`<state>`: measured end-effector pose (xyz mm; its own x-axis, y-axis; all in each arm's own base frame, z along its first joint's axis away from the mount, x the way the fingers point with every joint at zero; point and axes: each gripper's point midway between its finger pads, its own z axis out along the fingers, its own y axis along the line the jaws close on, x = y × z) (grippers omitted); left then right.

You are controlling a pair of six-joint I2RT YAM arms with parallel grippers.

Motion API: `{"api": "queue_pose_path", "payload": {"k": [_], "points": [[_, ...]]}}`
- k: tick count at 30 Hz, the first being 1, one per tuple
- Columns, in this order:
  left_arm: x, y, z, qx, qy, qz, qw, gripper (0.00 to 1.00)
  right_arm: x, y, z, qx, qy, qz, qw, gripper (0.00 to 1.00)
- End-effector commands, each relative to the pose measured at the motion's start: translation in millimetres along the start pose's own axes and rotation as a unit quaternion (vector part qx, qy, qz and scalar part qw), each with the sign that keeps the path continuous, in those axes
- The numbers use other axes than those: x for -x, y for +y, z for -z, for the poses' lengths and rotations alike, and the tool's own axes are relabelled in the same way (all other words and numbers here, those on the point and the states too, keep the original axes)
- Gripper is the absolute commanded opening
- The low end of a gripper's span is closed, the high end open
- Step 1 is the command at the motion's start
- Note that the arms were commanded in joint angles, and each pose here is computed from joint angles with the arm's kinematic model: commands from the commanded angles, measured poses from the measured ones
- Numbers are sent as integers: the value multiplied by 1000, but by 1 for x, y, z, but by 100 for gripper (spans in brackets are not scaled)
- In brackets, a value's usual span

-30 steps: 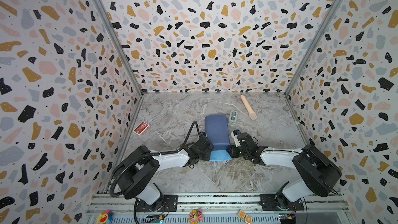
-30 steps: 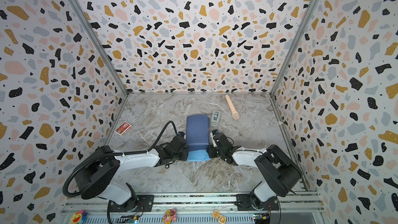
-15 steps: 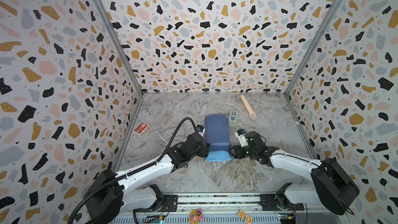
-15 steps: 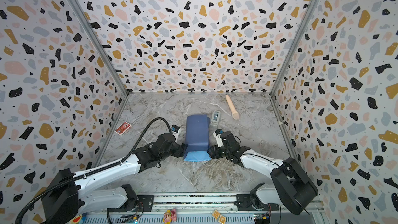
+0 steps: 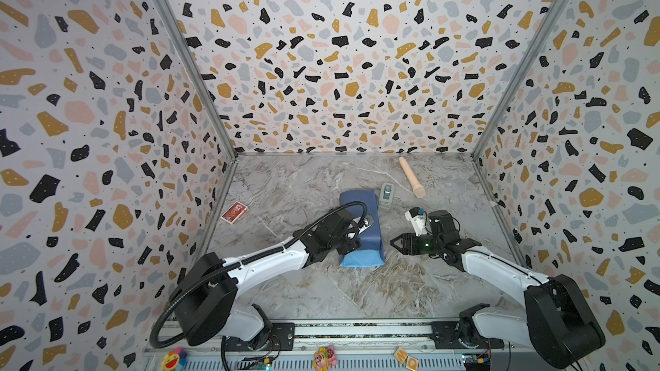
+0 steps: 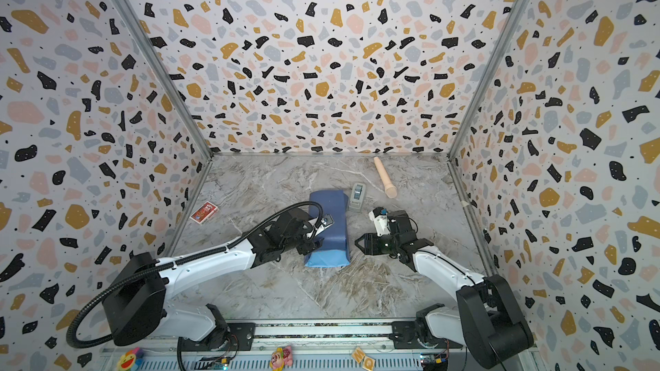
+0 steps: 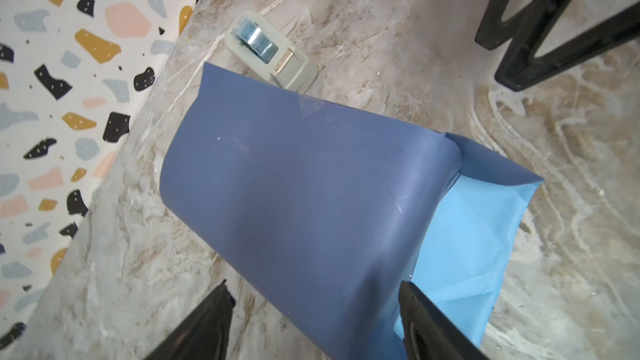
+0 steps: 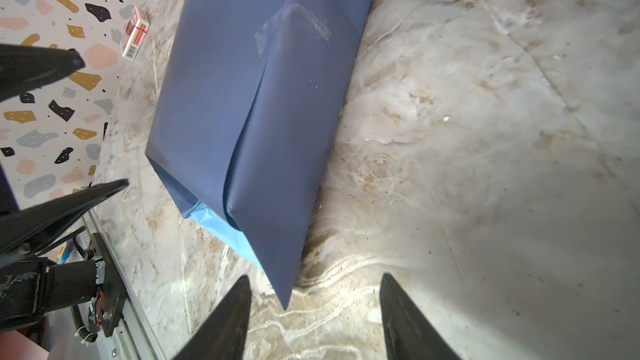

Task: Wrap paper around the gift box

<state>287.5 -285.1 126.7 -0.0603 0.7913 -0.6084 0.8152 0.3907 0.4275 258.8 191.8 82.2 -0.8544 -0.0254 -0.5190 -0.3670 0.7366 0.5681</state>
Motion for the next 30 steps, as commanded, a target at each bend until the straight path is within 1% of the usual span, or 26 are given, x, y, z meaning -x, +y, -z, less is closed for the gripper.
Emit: {"api": "queue_pose_path", "payload": {"k": [1, 3, 8, 13, 18, 30], "points": [[9, -5, -6, -18, -8, -92, 996, 74, 8, 6, -3, 20, -1, 4, 1000, 59], [11, -9, -13, -31, -9, -106, 994, 73, 7, 5, -8, 24, 1, -7, 1000, 59], [3, -17, -23, -46, 2, -137, 989, 72, 10, 2, -17, 25, -2, -18, 1000, 57], [0, -16, -33, -38, 7, -144, 989, 72, 6, 3, -29, 22, 9, -20, 1000, 55], [-11, -17, -43, -28, 29, -148, 988, 65, 3, 1, -37, 16, 17, -18, 1000, 55], [-27, -33, -47, -34, 51, -168, 984, 64, 5, -2, -48, 14, 13, -17, 1000, 49]]}}
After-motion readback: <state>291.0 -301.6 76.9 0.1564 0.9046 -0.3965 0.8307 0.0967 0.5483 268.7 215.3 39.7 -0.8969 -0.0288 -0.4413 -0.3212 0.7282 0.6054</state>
